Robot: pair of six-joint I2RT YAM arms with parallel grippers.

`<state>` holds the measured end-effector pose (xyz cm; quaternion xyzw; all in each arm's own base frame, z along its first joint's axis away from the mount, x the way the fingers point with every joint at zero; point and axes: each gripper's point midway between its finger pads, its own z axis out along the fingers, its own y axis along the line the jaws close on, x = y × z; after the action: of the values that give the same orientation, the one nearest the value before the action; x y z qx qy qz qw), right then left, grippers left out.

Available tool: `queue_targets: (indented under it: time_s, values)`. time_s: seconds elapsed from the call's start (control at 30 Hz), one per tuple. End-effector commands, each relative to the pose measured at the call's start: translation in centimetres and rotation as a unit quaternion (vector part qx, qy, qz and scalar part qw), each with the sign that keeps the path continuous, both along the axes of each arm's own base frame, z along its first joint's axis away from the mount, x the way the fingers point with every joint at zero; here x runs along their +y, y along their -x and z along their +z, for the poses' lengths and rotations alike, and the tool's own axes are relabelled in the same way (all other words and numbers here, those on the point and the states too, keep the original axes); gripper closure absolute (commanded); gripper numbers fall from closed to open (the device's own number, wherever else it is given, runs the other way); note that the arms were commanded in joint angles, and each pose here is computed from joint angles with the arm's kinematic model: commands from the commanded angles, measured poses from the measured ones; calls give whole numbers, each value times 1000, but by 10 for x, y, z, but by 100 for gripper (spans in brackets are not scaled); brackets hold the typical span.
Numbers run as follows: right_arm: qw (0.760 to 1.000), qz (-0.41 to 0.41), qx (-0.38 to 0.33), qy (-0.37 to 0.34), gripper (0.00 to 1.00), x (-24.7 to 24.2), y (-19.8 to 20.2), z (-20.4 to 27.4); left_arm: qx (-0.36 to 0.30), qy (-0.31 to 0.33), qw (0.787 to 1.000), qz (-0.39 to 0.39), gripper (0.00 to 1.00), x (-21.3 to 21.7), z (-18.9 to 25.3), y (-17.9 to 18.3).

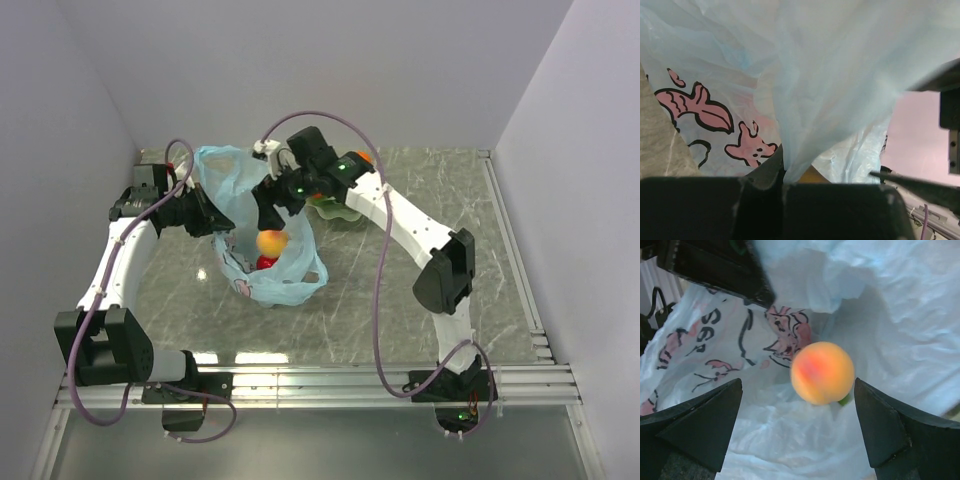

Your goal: Place the fake fruits into the plastic bag and tie a complex knot

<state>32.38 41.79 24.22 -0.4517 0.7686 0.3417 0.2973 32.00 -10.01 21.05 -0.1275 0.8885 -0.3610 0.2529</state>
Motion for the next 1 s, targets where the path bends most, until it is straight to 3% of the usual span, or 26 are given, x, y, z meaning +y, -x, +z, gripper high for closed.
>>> queue_targets:
  time_s: [0.0,0.1,0.27,0.5,0.97]
  values:
    - [994,-29,-61,-85,0,-31,-7,85,-30,6,999,-22,100,-2,10,-3]
    - [990,-75,-60,-103,0,-52,-31,93,-19,5,999,-25,100,-2,5,-4]
    - [981,-159,-90,-69,1,-93,-96,74,-23,12,999,-35,100,-4,5,-5]
    - [970,-200,-136,0,2,-103,-167,30,-21,8,999,-37,100,0,4,-4]
    - [969,-191,-158,26,0,-84,-210,-48,-12,8,999,-30,100,4,1,0]
